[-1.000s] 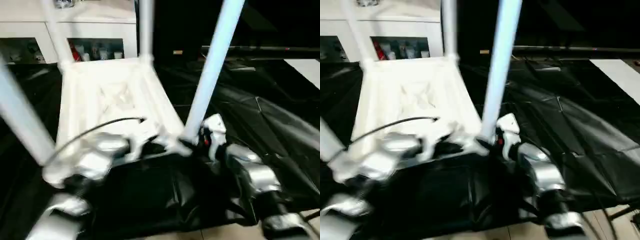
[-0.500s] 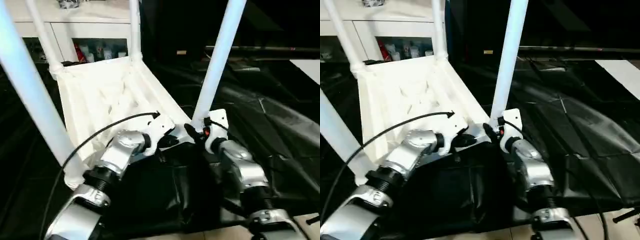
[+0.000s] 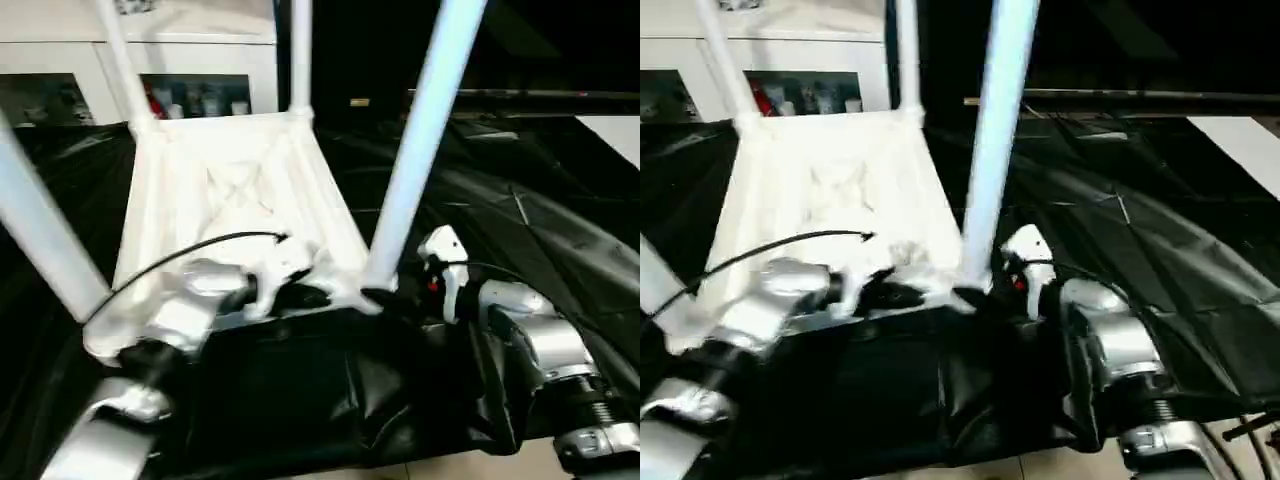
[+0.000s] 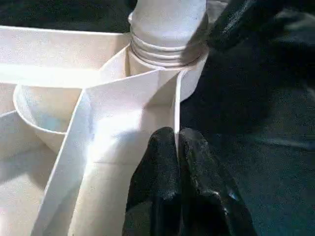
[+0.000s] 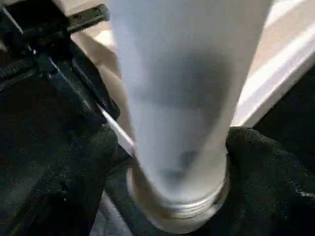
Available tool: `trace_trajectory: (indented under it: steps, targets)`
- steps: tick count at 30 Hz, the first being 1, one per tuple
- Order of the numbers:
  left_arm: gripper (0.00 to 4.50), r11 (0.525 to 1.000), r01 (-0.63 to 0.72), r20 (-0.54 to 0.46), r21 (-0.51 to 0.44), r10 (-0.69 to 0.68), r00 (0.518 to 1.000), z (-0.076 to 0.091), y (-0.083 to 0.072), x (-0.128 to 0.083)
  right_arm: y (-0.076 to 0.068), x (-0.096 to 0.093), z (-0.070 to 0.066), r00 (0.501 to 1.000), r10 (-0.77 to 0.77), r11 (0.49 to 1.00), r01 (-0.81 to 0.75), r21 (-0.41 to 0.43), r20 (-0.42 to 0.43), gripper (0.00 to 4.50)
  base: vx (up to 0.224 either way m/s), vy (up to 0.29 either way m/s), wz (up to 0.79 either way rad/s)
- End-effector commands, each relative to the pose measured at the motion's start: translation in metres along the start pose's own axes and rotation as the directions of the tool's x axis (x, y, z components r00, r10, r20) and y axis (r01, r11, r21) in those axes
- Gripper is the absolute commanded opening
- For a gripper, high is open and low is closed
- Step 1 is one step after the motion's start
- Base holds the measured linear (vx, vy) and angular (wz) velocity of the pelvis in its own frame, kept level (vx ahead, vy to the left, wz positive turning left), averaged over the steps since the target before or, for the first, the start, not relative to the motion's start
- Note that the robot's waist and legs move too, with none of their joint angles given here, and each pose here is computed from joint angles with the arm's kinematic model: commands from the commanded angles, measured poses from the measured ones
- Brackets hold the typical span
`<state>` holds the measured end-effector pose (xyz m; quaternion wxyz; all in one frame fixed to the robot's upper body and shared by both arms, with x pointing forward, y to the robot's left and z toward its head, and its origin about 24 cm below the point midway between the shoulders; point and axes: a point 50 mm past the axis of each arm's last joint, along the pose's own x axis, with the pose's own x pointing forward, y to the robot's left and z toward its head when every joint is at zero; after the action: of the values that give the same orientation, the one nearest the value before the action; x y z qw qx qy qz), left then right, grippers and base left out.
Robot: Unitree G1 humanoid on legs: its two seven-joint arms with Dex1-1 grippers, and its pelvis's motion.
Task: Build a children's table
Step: Rotate leg to tighten
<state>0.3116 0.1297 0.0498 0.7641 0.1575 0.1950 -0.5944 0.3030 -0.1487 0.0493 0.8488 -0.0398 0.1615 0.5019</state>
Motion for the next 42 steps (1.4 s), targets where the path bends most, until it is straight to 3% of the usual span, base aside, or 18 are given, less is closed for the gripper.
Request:
trace_trajectory:
  steps: [1, 4, 17, 24, 27, 30, 32, 34, 35, 39, 42]
  targets:
    - [0.0, 0.999, 0.039, 0.025, -0.011, -0.039, 0.999, -0.002, -0.005, 0.001, 0.0, -0.001, 0.002, 1.0, 0.004, 0.999, -0.004, -0.034, -0.008, 3.91, 0.0, 0.0, 0.0]
    - [0.0, 0.999, 0.048, 0.025, -0.014, -0.047, 0.999, -0.004, -0.007, -0.003, 0.0, 0.002, 0.002, 1.0, -0.005, 0.999, 0.005, -0.045, -0.004, 3.91, 0.0, 0.0, 0.0]
    - [0.0, 0.998, 0.059, 0.029, -0.022, -0.059, 0.998, -0.004, -0.01, -0.005, 0.0, 0.008, -0.002, 0.999, 0.003, 0.997, -0.006, -0.071, -0.036, 2.7, 0.0, 0.0, 0.0]
    - [0.0, 0.999, 0.031, 0.024, -0.036, -0.031, 0.999, -0.005, -0.01, -0.003, 0.001, 0.008, -0.008, 0.999, -0.025, 0.999, 0.025, -0.032, -0.022, 2.6, 0.0, 0.0, 0.0]
    - [0.0, 0.992, -0.106, -0.012, -0.062, 0.105, 0.994, -0.003, -0.002, 0.019, -0.005, 0.016, -0.021, 0.966, -0.255, 0.963, 0.257, 0.084, -0.027, 2.58, 0.0, 0.0, 0.0]
    - [0.0, 0.988, -0.137, -0.017, -0.069, 0.136, 0.991, -0.001, -0.001, 0.026, -0.006, 0.019, -0.023, 0.949, -0.314, 0.943, 0.315, 0.11, -0.033, 2.57, 0.0, 0.0, 0.0]
    - [0.0, 0.978, -0.192, -0.021, -0.082, 0.191, 0.981, 0.007, 0.0, 0.044, -0.008, 0.029, -0.026, 0.898, -0.438, 0.88, 0.439, 0.178, -0.048, 2.57, 0.0, 0.0, 0.0]
    - [0.0, 0.973, -0.211, -0.021, -0.089, 0.21, 0.977, 0.011, 0.0, 0.052, -0.008, 0.033, -0.027, 0.874, -0.483, 0.85, 0.483, 0.209, -0.056, 2.57, 0.0, 0.0, 0.0]
    - [0.0, 0.968, -0.232, -0.01, -0.096, 0.233, 0.973, 0.022, -0.003, 0.071, -0.005, 0.046, -0.025, 0.839, -0.54, 0.802, 0.537, 0.263, -0.067, 2.57, 0.0, 0.0, 0.0]
    - [0.0, 0.968, -0.234, 0.003, -0.088, 0.236, 0.972, 0.034, -0.007, 0.086, 0.0, 0.06, -0.019, 0.825, -0.562, 0.783, 0.555, 0.281, -0.063, 2.57, 0.0, 0.0, 0.0]
    - [0.0, 0.974, -0.217, 0.018, -0.066, 0.219, 0.976, 0.038, -0.008, 0.087, 0.003, 0.067, -0.01, 0.85, -0.527, 0.82, 0.512, 0.254, -0.013, 2.57, 0.0, 0.0, 0.0]
